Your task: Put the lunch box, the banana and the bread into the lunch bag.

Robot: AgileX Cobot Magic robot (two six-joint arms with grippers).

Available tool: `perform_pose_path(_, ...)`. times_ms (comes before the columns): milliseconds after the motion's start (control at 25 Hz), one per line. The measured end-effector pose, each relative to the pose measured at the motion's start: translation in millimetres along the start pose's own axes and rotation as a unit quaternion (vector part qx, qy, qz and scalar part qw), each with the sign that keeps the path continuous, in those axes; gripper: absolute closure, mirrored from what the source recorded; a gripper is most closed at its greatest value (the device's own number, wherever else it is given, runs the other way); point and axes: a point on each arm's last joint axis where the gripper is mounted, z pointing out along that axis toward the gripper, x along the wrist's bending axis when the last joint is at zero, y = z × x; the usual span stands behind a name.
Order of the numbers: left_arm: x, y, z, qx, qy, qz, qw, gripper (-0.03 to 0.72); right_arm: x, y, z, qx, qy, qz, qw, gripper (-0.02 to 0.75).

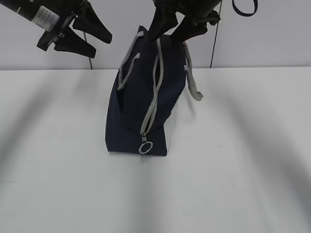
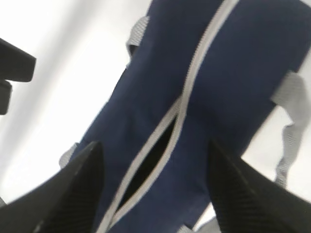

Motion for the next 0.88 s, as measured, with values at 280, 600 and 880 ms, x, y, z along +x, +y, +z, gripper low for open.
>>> perform_pose_path(280, -17.1, -6.6, -27.6, -0.015, 0.032, 0.034, 0.999, 0.26, 18.9, 1.9, -43.2, -0.033, -0.042, -0.022, 0.998, 0.248)
perform_pose_path(600, -42.9, -22.1, -68.8, -0.043, 0.114, 0.076, 0.99, 0.26, 80.7, -19.8, -56.8, -0.007, -0.085, -0.101, 0.991, 0.25)
perform_pose_path(880, -62.5, -62.4, -94.2, -0.045, 0.131, 0.091, 0.986, 0.26, 95.9, -55.8, -66.1, 0.033, -0.083, -0.106, 0.99, 0.28)
